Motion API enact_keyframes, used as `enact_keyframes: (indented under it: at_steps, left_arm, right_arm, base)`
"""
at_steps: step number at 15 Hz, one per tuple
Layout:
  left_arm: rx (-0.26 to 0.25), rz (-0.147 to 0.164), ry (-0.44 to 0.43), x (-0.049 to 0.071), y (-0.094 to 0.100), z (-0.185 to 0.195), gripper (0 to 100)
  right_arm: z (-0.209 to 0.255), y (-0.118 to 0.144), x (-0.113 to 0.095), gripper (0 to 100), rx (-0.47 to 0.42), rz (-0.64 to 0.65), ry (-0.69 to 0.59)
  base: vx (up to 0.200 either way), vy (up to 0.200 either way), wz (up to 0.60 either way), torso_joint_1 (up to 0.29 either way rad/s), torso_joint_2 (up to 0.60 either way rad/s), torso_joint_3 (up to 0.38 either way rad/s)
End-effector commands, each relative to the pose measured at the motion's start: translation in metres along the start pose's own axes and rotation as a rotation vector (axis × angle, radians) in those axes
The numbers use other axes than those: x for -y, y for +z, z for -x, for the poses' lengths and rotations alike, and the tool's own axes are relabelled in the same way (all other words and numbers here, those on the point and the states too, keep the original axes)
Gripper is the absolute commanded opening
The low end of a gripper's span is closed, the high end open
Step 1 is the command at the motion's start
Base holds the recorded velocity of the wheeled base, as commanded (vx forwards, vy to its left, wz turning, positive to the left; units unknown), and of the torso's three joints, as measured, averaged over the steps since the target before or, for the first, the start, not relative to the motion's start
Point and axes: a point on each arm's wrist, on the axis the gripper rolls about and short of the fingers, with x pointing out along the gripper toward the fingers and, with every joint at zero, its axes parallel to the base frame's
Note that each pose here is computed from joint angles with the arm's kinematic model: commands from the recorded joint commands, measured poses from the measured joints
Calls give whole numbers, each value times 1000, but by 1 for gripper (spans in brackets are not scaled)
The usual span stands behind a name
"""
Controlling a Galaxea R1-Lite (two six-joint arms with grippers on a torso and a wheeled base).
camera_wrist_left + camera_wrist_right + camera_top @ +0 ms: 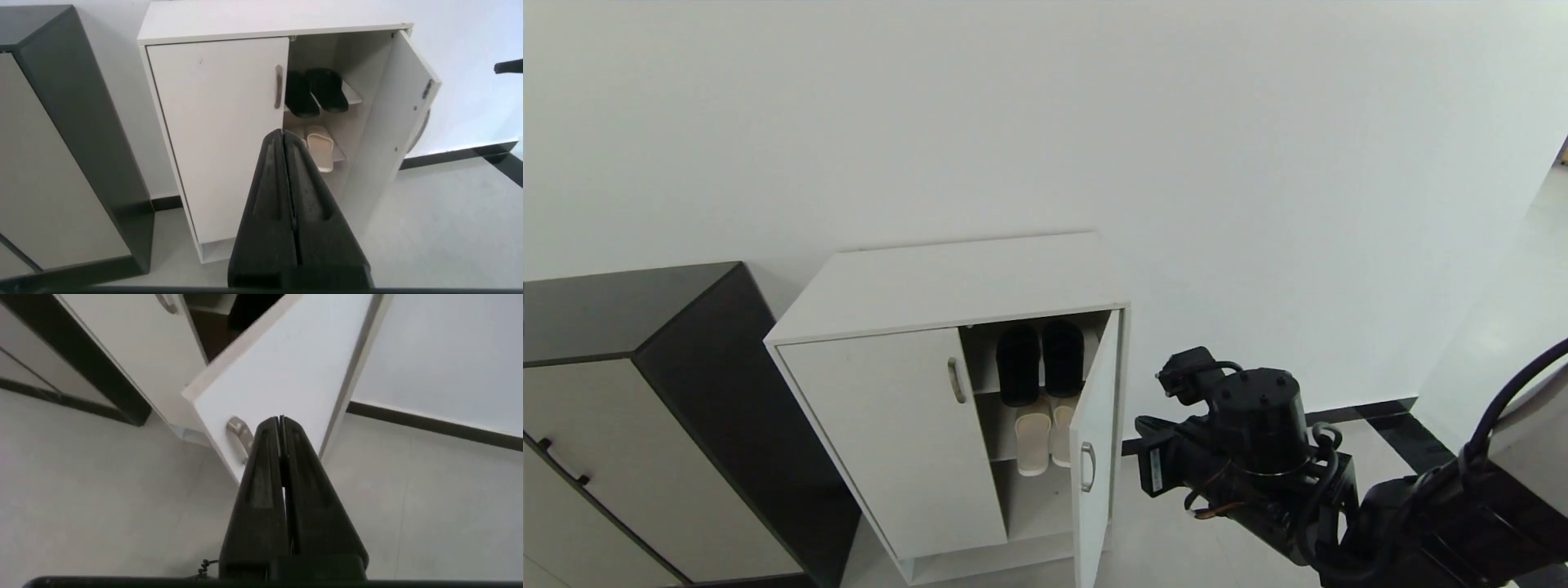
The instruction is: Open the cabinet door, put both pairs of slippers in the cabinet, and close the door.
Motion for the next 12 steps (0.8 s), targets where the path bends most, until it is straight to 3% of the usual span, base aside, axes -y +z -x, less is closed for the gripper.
enact_keyframes:
  at_steps: [1,4,9,12]
  left_arm:
    - [0,1,0,0,0,0,0]
    - [-1,1,0,0,0,0,0]
    - [0,1,0,0,0,0,0]
    - [-1,1,0,0,0,0,0]
  right_arm:
    - [7,4,-2,0,12,14,10]
    - [5,-2,-1,0,-6,32,6]
    - [5,-5,0,0,-13,35,2]
    - [7,-3,1,0,46,56,7]
  base:
    - [0,0,0,0,0,0]
    - [0,0,0,0,0,0]
    - [0,0,600,2,0,3]
    - [0,0,0,0,0,0]
